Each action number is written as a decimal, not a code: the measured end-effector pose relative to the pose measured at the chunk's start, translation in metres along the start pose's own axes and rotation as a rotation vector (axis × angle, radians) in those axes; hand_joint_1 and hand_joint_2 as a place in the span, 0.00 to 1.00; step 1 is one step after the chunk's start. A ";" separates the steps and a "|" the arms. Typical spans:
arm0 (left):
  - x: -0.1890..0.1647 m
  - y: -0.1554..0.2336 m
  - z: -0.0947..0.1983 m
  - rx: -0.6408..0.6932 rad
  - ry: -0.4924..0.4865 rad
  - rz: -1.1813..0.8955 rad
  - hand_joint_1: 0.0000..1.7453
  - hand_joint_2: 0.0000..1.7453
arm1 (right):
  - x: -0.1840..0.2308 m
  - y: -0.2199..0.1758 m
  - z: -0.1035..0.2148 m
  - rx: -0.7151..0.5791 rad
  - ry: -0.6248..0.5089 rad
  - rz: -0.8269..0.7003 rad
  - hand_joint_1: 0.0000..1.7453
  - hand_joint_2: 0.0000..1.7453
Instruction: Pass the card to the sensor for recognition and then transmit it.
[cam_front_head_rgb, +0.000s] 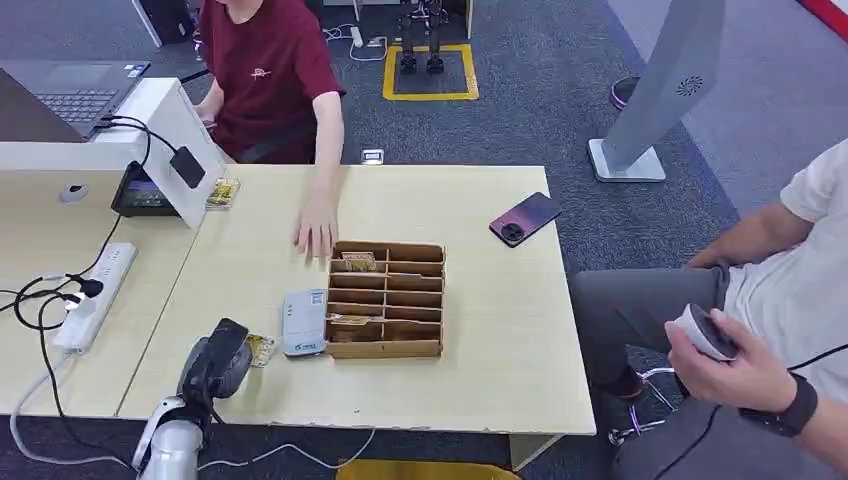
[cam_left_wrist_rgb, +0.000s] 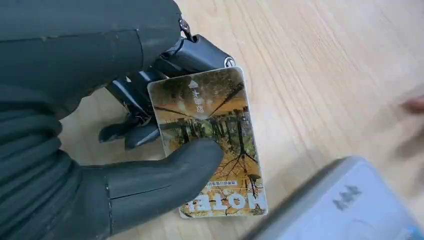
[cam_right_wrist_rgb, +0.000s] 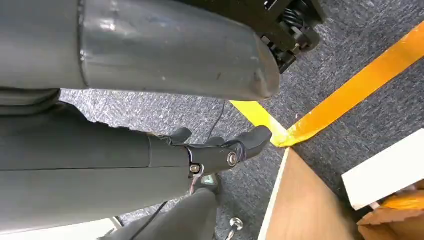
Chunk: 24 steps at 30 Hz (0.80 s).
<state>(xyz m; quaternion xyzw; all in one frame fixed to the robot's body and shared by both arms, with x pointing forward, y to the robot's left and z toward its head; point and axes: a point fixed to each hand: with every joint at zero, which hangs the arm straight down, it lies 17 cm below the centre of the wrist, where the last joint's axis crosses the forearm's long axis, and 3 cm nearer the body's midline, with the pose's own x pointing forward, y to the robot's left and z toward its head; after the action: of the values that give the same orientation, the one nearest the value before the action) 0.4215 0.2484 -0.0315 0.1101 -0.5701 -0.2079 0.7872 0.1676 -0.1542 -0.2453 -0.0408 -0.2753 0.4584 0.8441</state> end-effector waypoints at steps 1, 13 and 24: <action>0.012 0.003 0.003 0.008 -0.042 0.148 1.00 1.00 | 0.000 0.000 0.000 0.000 -0.003 0.001 0.00 0.00; 0.178 0.144 0.017 0.354 -0.509 0.417 1.00 1.00 | 0.000 0.000 0.000 -0.005 0.006 0.011 0.00 0.00; 0.256 0.189 0.029 0.475 -0.647 0.289 1.00 1.00 | 0.004 0.002 -0.001 -0.002 0.006 0.011 0.00 0.00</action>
<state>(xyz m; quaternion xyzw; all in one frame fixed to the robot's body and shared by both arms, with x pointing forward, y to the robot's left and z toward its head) 0.4998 0.3020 0.2736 0.1364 -0.8294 0.0178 0.5415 0.1687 -0.1497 -0.2444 -0.0445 -0.2732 0.4628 0.8421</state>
